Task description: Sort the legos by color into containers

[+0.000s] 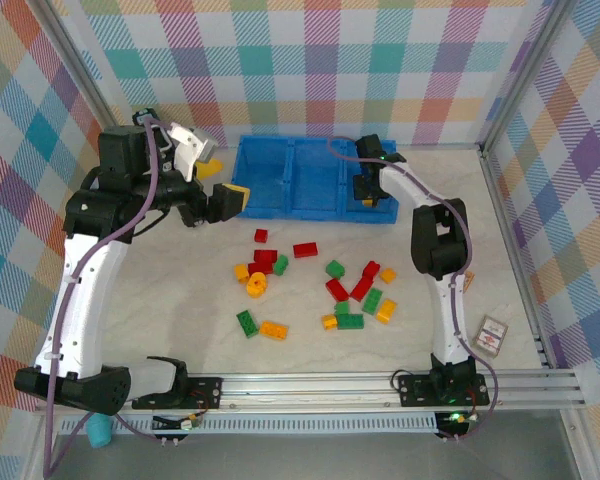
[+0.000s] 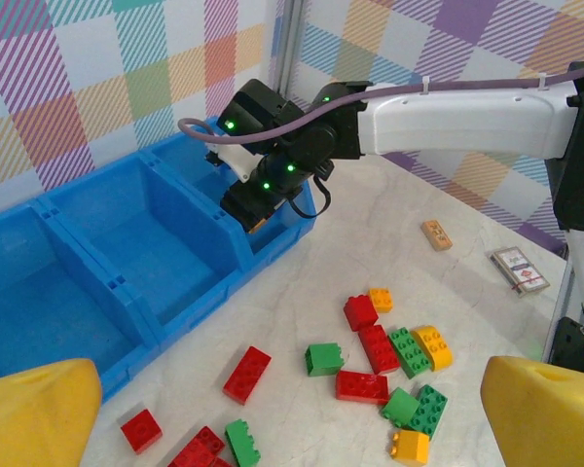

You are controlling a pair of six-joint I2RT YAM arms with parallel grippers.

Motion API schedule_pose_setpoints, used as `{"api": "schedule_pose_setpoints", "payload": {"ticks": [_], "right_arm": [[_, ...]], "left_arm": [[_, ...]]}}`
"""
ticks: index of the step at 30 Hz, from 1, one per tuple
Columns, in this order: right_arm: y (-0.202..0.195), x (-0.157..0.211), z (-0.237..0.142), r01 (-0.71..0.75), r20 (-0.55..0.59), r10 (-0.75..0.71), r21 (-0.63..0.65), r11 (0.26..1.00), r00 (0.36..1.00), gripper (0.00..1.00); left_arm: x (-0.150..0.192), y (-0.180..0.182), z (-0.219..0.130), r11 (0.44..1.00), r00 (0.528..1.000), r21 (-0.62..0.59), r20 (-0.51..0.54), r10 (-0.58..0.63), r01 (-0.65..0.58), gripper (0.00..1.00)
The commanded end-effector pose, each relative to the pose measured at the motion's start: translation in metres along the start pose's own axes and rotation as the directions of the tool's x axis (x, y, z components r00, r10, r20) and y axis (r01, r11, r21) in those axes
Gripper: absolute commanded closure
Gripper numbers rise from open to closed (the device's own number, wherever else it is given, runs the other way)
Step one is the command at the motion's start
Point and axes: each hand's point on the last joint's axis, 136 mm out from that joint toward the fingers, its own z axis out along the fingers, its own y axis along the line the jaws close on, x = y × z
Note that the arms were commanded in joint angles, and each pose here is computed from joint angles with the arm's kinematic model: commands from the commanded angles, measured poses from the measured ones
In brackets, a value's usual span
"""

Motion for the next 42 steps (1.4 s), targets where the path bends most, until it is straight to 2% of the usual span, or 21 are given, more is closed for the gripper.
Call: {"api": "schedule_pose_setpoints", "payload": {"ticks": [1, 5, 10, 15, 17, 19, 23, 29, 42], "right_arm": [[-0.001, -0.021, -0.036, 0.007, 0.075, -0.007, 0.005, 1.000, 0.997, 0.42], [0.000, -0.029, -0.066, -0.001, 0.110, 0.002, -0.009, 1.000, 0.994, 0.32], [0.008, -0.030, -0.108, -0.007, 0.135, 0.013, -0.049, 0.999, 0.991, 0.31], [0.013, 0.003, -0.140, -0.060, 0.087, 0.068, -0.087, 0.994, 0.994, 0.30], [0.009, 0.028, -0.148, -0.140, 0.038, 0.144, -0.089, 0.986, 0.989, 0.24], [0.009, 0.051, -0.153, -0.215, -0.009, 0.215, -0.108, 0.971, 0.977, 0.23], [0.016, 0.101, -0.153, -0.353, -0.127, 0.339, -0.111, 0.929, 0.932, 0.24], [0.017, 0.158, -0.139, -0.464, -0.242, 0.440, -0.051, 0.884, 0.865, 0.29], [0.027, 0.202, -0.101, -0.484, -0.351, 0.456, 0.012, 0.875, 0.818, 0.35]], "left_arm": [[-0.006, -0.002, 0.001, 0.999, 0.999, 0.012, 0.020, 0.030, -0.030, 0.00], [-0.007, -0.001, 0.002, 1.000, 0.999, 0.010, 0.020, 0.026, -0.026, 0.00], [-0.008, -0.002, 0.000, 1.000, 0.999, 0.011, 0.029, 0.028, -0.029, 0.00], [-0.009, -0.005, -0.002, 0.999, 0.999, 0.009, 0.035, 0.034, -0.034, 0.00], [-0.009, -0.006, -0.003, 0.999, 0.998, 0.009, 0.040, 0.037, -0.037, 0.00], [-0.009, -0.007, -0.003, 0.999, 0.998, 0.012, 0.046, 0.037, -0.038, 0.00], [-0.008, -0.006, -0.002, 0.999, 0.998, 0.017, 0.047, 0.031, -0.032, 0.00], [-0.010, -0.009, -0.005, 0.999, 0.998, 0.016, 0.060, 0.036, -0.037, 0.00], [-0.012, -0.010, -0.010, 0.999, 0.996, -0.006, 0.077, 0.044, -0.044, 0.00]]}}
